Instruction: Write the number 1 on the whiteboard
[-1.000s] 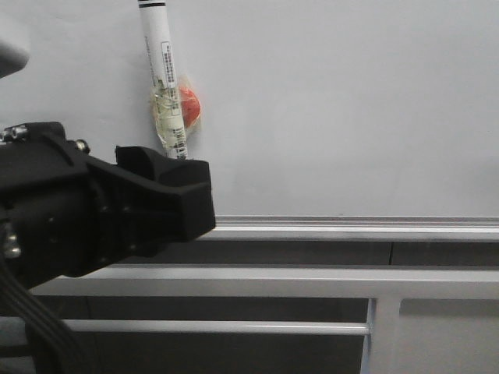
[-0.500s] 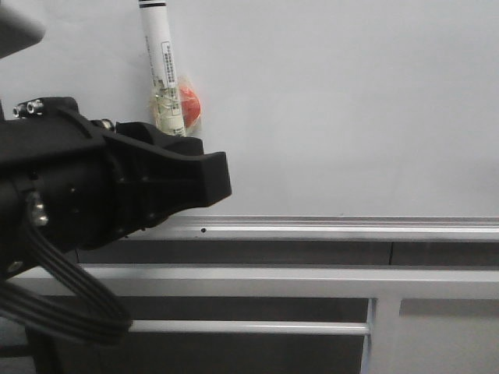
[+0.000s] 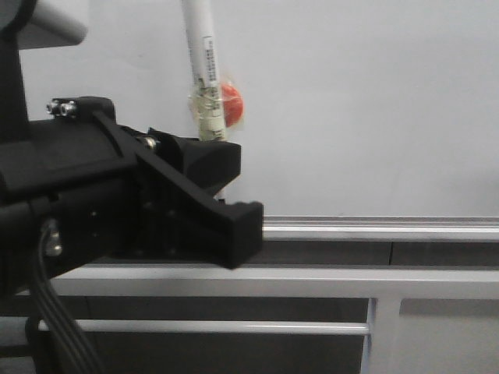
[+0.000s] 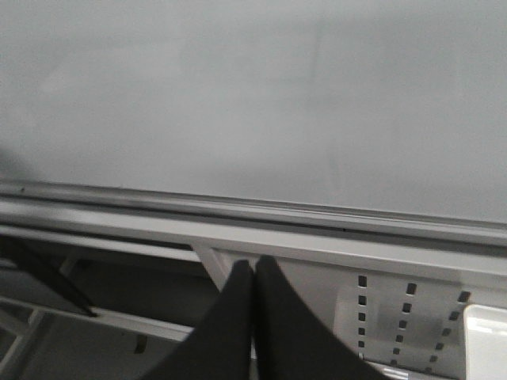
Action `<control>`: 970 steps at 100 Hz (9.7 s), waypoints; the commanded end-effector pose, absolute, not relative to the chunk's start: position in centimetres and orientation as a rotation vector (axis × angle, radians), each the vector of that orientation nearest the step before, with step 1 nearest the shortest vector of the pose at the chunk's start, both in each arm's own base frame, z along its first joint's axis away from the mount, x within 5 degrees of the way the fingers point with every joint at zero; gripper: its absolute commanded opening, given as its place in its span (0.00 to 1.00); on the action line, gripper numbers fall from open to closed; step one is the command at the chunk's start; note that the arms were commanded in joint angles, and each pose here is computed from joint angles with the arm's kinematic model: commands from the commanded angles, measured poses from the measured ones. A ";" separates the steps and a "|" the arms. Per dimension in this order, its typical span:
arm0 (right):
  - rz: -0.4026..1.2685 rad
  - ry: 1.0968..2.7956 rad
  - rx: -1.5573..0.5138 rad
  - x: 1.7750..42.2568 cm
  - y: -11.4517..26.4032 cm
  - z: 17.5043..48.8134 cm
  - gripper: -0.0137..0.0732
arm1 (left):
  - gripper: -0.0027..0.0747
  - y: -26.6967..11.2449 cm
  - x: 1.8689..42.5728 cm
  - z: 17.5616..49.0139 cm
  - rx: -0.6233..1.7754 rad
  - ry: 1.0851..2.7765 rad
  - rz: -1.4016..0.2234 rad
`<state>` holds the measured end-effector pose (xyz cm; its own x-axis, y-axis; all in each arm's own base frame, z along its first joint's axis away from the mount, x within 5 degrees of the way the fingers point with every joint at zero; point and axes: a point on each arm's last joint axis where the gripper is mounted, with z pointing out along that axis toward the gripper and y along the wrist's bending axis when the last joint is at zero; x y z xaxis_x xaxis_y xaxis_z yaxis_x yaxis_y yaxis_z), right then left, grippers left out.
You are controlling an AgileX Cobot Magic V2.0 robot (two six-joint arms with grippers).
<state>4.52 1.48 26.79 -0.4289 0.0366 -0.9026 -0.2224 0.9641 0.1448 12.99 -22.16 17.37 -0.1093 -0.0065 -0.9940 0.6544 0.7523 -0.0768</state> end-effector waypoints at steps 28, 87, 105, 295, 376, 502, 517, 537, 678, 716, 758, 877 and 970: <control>0.345 1.885 -0.591 6.2 4.0 30.7 0.11 | 0.01 -23.8 12.6 18.6 0.859 1.446 -0.449; 0.366 1.825 -0.869 9.0 8.0 32.3 0.70 | 0.01 -26.5 13.5 22.3 1.306 1.254 -0.018; 0.367 1.821 -0.864 10.0 8.8 32.1 0.70 | 0.01 -26.8 13.6 22.8 1.292 1.241 -0.021; 0.373 1.764 -0.930 11.9 11.6 31.4 0.08 | 0.54 -26.8 14.3 25.1 1.137 1.243 -0.007; 0.280 1.631 -0.748 8.0 5.9 34.8 0.09 | 0.01 -17.3 8.3 29.0 0.633 1.612 -0.266; 0.465 1.497 -0.701 7.7 7.1 30.6 0.11 | 0.01 -14.5 7.7 28.6 0.445 1.585 -0.214; 0.459 1.512 -0.704 7.8 7.1 30.5 0.11 | 0.01 -14.5 7.7 28.6 0.445 1.585 -0.214; 0.445 1.505 -0.714 7.8 7.1 30.5 0.11 | 0.01 -14.5 7.7 28.6 0.445 1.585 -0.214; 0.310 1.712 -0.679 11.9 8.2 28.1 0.11 | 0.01 -14.5 7.7 28.6 0.445 1.585 -0.214; 0.450 1.708 -0.630 9.4 7.6 29.7 0.11 | 0.01 -15.3 7.3 28.6 0.553 1.561 -0.268; 0.506 1.856 -0.909 8.3 10.3 29.6 0.11 | 0.45 -17.7 5.6 28.3 0.962 1.357 -0.294; 0.600 1.857 -0.899 10.1 14.5 36.0 0.11 | 0.58 -22.3 7.0 26.0 1.109 1.301 -0.020; 0.650 1.825 -0.870 10.1 14.7 36.4 0.11 | 0.58 -22.1 7.2 26.1 1.076 1.324 -0.003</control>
<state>9.94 14.45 34.44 -0.3382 -0.3593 -0.8698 -0.7878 0.6136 0.0529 6.84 -22.05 24.37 0.2915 0.5996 -0.7453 0.6109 0.4828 0.6274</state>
